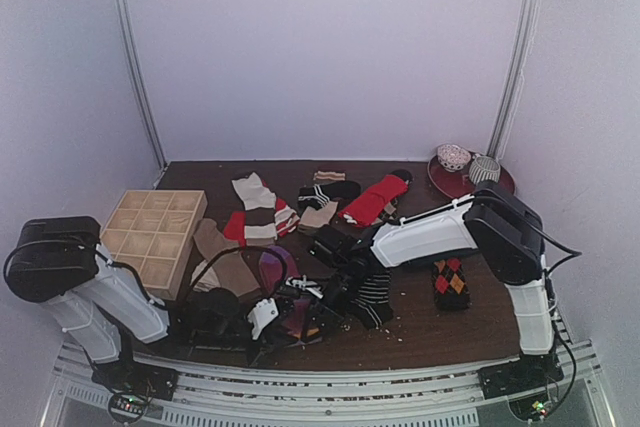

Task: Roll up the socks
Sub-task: Roll a pair of socks at the center of the board.

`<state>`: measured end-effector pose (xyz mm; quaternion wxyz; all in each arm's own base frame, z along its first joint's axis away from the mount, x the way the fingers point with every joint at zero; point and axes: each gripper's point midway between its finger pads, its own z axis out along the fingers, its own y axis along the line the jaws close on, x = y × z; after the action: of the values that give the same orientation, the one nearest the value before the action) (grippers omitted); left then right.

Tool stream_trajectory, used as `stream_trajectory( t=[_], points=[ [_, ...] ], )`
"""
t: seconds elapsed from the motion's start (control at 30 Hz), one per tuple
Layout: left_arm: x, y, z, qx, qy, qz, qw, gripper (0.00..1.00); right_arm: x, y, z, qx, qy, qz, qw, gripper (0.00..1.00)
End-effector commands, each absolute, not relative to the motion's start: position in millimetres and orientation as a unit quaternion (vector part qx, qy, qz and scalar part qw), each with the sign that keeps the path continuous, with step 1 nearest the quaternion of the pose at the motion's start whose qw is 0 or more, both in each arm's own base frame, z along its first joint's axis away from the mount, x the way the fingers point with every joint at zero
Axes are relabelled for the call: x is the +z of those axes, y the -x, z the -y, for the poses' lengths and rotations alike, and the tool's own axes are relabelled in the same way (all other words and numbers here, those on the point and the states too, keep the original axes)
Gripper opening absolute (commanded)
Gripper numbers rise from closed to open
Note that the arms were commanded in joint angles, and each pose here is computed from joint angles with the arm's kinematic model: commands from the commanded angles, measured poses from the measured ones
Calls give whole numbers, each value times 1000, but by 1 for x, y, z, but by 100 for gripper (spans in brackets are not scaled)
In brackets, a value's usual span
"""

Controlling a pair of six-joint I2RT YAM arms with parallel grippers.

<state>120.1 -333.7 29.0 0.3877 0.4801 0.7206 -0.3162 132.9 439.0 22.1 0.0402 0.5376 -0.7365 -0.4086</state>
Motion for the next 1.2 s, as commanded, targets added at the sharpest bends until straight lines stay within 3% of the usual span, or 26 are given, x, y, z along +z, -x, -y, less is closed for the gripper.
stream_trajectory(
  t=[0.0,0.07,0.13,0.23,0.33,0.47,0.7,0.97,1.17],
  points=[
    [-19,-112,308,-294,-433,-803,285,0,-49,-127,-382,-281,-515,806,85,23],
    [-29,-108,300,-311,-403,-824,247,0,-38,-142,-390,-282,-524,803,16,31],
    [-32,-104,294,-342,-370,-834,225,0,-19,-155,-398,-291,-541,786,-70,53],
    [-41,-91,278,-360,-343,-848,185,0,34,-173,-411,-299,-564,729,-247,58],
    [-49,-83,274,-365,-334,-855,153,0,60,-167,-399,-260,-597,654,-385,71],
    [-57,-77,271,-363,-328,-863,128,0,68,-161,-398,-169,-639,589,-466,72],
    [-66,-70,265,-360,-325,-868,109,0,79,-156,-419,-85,-655,516,-546,72],
    [-64,-69,264,-365,-322,-867,110,0,44,-143,-439,-103,-707,510,-478,67],
    [-66,-68,263,-364,-325,-867,107,0,26,-141,-443,-116,-716,544,-422,48]
  ],
)
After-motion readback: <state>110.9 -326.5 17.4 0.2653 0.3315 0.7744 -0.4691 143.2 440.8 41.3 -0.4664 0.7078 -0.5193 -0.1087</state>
